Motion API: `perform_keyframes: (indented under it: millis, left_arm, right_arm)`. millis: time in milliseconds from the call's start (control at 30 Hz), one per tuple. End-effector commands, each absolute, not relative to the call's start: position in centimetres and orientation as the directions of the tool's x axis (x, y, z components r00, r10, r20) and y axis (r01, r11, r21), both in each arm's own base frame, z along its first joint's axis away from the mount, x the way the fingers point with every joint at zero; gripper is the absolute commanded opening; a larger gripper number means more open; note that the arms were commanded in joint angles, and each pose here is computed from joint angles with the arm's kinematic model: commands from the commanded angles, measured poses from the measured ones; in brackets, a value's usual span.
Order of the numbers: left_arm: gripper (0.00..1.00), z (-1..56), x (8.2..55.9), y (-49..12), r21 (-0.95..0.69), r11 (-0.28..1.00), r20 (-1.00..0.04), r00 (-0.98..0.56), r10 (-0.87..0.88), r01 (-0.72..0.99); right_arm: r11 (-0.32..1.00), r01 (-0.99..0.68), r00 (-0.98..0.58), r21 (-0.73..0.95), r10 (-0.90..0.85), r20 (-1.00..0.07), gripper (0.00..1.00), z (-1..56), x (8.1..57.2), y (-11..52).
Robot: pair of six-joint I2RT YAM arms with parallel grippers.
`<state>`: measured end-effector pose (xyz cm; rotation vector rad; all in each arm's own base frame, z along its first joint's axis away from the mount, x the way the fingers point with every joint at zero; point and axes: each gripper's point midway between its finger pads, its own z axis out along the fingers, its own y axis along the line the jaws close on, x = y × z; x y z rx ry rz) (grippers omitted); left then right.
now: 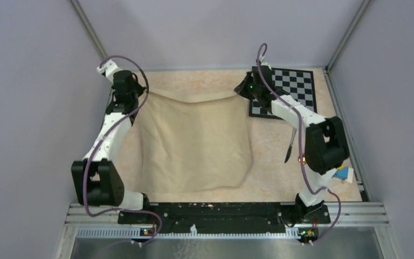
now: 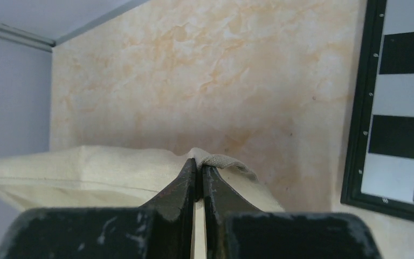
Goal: Fold the napkin into a case and place the utensils inside
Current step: Flatten the napkin at the center of the board, then fold and flatten the napkin at the center of the board.
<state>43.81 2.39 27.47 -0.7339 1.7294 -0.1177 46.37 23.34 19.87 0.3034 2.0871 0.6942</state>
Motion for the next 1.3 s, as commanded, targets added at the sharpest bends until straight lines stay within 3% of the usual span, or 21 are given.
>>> perform_keyframes:
  millis: [0, 233, 433, 700, 900, 1267]
  left_arm:
    - [0.00, 27.4, 49.8, 3.8, -0.489, 0.816, -0.852, -0.033, -0.523, -0.309]
    - [0.00, 21.9, 54.6, 4.8, -0.461, 0.833, -0.843, -0.141, -0.519, -0.307]
    - [0.00, 19.7, 53.9, 4.2, -0.464, 0.828, -0.802, -0.248, -0.543, -0.314]
    - [0.00, 14.4, 42.4, 4.5, -0.296, 0.775, -0.618, -0.508, -0.601, -0.558]
    - [0.00, 11.0, 34.7, 3.3, -0.207, 0.812, -0.514, -0.646, -0.564, -0.545]
    - [0.00, 6.2, 27.9, 4.0, -0.083, 0.755, -0.418, -0.665, -0.619, -0.651]
  right_arm:
    - [0.795, -0.182, -0.469, 0.578, 0.447, -0.762, 0.00, 22.8, 52.0, 25.2]
    - [0.767, -0.219, -0.554, 0.603, 0.411, -0.724, 0.00, 17.3, 55.7, 27.4]
    - [0.775, -0.222, -0.604, 0.591, 0.367, -0.708, 0.00, 16.3, 55.4, 27.5]
    - [0.791, -0.208, -0.732, 0.575, 0.264, -0.628, 0.00, 16.1, 46.8, 25.2]
    - [0.770, -0.199, -0.792, 0.606, 0.238, -0.562, 0.00, 14.3, 39.9, 23.9]
    - [0.782, -0.181, -0.864, 0.596, 0.163, -0.477, 0.00, 8.1, 32.4, 23.1]
